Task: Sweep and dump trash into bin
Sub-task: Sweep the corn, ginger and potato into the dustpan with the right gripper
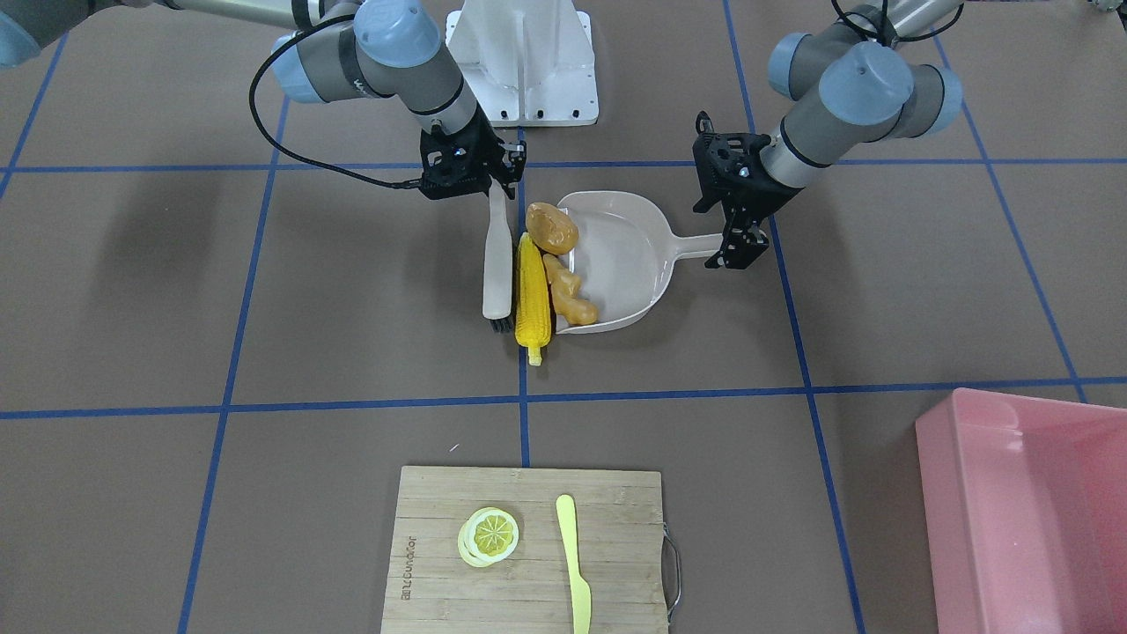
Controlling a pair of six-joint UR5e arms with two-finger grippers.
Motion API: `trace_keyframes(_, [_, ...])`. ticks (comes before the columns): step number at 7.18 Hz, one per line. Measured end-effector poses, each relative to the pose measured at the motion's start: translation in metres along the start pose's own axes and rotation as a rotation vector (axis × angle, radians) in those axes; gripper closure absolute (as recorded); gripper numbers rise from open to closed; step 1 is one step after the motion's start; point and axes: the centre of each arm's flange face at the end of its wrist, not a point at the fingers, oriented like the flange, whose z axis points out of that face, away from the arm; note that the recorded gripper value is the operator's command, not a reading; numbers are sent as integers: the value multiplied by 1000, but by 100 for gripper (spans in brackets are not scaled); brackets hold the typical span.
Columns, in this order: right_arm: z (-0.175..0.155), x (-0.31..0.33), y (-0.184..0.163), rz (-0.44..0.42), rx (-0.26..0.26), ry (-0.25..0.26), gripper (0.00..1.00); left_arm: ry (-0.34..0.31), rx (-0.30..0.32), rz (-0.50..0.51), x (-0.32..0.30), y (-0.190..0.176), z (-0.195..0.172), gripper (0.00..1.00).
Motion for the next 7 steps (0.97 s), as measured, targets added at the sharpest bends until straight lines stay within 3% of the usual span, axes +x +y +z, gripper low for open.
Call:
trace_keyframes(3, [15,-17,-1,53,39,-102,100,1,0,-9,-2,3,-1,5])
trace_keyframes(7, [5,-43,7,107,31,-226,100,0,-2,-15,-4,5,-1,5])
